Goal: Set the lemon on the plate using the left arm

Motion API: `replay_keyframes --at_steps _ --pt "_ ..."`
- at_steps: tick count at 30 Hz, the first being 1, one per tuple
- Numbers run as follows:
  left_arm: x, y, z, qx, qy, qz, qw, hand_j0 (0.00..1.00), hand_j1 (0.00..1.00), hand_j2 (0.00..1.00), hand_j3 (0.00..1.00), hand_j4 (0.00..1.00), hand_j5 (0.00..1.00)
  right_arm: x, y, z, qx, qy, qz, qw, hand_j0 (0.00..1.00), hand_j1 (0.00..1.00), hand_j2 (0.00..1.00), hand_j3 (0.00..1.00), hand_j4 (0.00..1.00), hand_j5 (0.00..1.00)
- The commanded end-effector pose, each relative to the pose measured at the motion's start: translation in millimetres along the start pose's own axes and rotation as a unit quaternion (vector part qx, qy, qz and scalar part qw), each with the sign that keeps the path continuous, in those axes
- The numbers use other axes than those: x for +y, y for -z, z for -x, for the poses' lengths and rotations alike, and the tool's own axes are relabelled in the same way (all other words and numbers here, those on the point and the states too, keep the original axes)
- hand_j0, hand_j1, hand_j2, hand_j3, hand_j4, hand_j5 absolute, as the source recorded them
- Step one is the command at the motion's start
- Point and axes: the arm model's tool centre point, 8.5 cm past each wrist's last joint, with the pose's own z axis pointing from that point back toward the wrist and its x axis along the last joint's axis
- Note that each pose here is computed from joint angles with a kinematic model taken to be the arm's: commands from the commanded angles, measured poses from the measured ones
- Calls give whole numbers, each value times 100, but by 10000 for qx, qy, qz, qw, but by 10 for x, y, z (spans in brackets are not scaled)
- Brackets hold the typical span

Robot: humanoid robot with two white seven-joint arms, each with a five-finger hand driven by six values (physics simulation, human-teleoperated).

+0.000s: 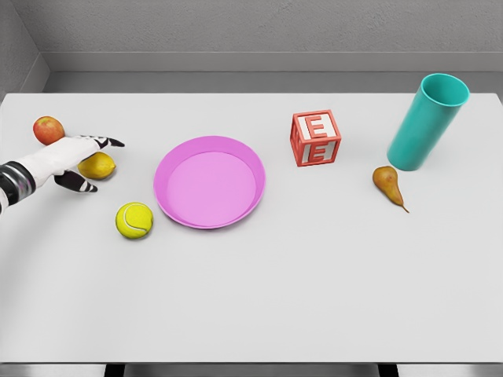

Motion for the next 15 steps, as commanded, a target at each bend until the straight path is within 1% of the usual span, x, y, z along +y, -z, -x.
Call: replay_keyframes --at_steps 1,3,7,10,15 --pt "9 -10 16 15 -21 -17 10000 89 89 89 89 89 89 0 0 0 0 1 -3 10000 100 100 100 100 100 100" --pt "14 -18 25 26 -11 -15 10000 89 89 89 89 89 89 -1 0 0 0 1 5 10000 100 100 100 100 100 100" --pt "11 -15 21 16 -4 -9 10000 85 85 85 85 85 85 0 0 0 0 1 -3 10000 100 100 100 100 100 100" --pt "-25 3 23 17 -33 35 10000 84 84 84 84 84 84 -1 0 0 0 1 5 10000 100 100 100 100 100 100" --pt "-35 8 20 14 -32 51 10000 84 84 84 84 84 84 0 0 0 0 1 -3 10000 100 100 100 100 100 100"
